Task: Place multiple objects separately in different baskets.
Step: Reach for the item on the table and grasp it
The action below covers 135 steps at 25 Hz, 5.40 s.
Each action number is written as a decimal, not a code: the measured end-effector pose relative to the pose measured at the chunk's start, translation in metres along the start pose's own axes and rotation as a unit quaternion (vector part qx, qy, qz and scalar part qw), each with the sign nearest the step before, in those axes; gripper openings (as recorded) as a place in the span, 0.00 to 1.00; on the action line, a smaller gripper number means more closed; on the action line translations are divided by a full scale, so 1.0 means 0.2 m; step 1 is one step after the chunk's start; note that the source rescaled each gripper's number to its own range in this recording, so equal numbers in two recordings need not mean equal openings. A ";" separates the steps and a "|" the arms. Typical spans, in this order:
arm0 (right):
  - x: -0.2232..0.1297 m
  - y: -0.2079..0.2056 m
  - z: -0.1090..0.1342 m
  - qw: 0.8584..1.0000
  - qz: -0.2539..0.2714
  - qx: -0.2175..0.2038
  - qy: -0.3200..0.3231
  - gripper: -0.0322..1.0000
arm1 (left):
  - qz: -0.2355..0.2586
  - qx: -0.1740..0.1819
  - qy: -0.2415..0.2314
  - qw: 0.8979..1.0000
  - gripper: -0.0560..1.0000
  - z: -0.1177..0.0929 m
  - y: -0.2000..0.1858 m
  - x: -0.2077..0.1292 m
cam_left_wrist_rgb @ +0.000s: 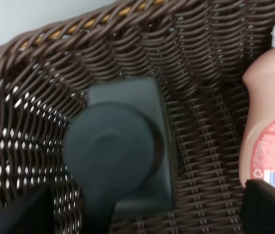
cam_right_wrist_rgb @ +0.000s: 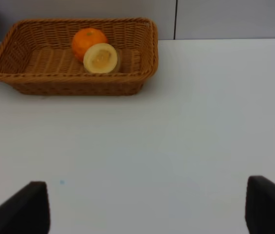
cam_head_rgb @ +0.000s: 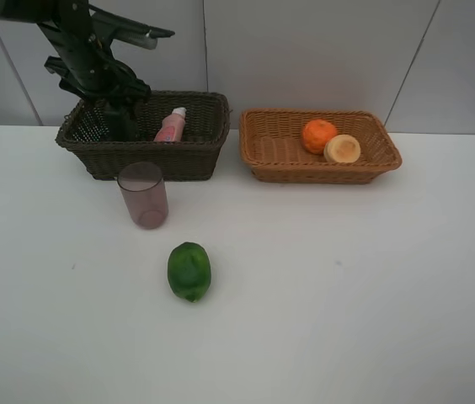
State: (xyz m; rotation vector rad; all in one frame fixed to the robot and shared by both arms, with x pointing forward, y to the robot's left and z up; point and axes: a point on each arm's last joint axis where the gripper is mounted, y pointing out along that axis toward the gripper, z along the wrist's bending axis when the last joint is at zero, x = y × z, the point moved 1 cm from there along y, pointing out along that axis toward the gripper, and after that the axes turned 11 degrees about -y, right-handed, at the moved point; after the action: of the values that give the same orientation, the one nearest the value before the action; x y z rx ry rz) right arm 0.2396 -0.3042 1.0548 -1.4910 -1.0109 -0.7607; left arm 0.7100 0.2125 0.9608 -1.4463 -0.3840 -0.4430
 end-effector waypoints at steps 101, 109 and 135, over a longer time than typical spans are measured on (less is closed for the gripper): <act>0.00 0.00 0.00 1.000 0.000 0.000 0.000 0.72 | 0.263 -0.024 0.243 0.933 0.99 -0.63 -0.08 -0.64; 0.00 0.00 0.00 1.000 0.000 0.000 0.000 0.72 | 0.263 -0.025 0.242 0.934 0.99 -0.64 -0.06 -0.65; 0.00 0.00 0.00 1.000 0.000 0.000 0.000 0.72 | 0.254 -0.019 0.249 0.934 0.05 -0.64 -0.04 -0.64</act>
State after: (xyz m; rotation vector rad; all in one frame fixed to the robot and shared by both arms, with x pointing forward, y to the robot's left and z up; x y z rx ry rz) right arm 0.2396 -0.3042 1.0548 -1.4910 -1.0109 -0.7607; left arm 0.5933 0.0928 0.8916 -1.3514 0.4049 -0.3757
